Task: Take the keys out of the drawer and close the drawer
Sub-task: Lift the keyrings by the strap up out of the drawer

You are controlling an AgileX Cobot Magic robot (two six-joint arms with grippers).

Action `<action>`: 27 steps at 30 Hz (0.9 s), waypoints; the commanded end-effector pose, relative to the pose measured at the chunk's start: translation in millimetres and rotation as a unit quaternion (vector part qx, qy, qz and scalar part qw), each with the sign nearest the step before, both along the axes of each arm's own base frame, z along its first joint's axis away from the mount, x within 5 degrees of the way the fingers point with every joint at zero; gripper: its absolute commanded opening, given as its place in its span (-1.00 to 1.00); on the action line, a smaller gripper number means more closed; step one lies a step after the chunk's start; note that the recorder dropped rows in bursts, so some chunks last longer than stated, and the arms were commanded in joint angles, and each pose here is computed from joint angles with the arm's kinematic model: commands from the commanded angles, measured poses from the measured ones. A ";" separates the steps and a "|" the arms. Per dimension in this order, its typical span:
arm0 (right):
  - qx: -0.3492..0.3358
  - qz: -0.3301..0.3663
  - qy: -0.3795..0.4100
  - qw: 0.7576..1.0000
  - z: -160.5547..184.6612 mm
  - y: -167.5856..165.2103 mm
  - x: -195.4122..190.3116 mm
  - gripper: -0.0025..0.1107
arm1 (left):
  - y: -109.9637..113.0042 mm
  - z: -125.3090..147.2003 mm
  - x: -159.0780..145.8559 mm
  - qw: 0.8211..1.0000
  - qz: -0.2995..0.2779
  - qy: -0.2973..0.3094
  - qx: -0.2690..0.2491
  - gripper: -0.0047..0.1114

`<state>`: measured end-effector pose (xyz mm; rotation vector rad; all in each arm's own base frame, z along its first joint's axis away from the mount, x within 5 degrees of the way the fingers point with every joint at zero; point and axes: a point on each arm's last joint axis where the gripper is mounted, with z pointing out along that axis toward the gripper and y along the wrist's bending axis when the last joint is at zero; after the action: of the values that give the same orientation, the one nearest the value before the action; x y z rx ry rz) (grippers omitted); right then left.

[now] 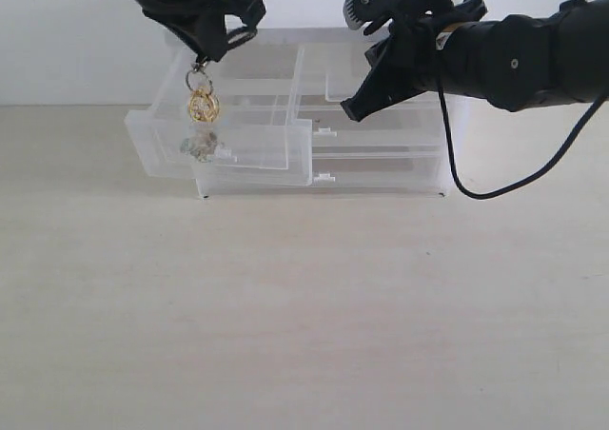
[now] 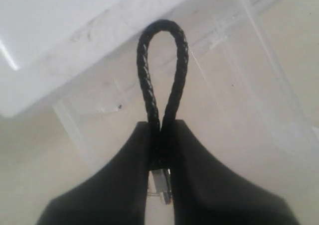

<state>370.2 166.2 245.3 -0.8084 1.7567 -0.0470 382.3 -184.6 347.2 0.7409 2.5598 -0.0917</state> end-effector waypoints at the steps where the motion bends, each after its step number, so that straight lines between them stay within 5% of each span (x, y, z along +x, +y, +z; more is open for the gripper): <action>1: 0.021 -0.015 -0.047 0.999 13.0 -4.5 6.5 -0.96 | 7.9 25.9 -13.0 0.999 0.000 -0.030 -0.010 -0.85; 11: 0.021 -0.015 -0.046 0.999 12.9 -4.5 6.4 -0.96 | 19.1 73.5 -44.5 0.996 0.000 -0.074 -0.057 -0.85; 18: 0.021 -0.015 -0.048 0.999 13.2 -4.5 6.5 -0.96 | 16.6 130.4 -111.0 0.982 -0.047 -0.120 -0.136 -0.85; 21: 0.021 -0.015 -0.049 0.998 13.4 -4.5 6.6 -0.96 | 12.4 118.7 -136.8 0.985 -0.064 -0.093 -0.130 -0.85; 27: 0.021 -0.015 -0.050 0.998 13.6 -4.5 6.6 -0.96 | 0.8 48.7 -150.2 0.995 -0.069 0.016 -0.070 -0.85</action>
<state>370.2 166.2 245.3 -0.8118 1.7552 -0.0496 237.3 -179.4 420.7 0.8368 2.4198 -0.3441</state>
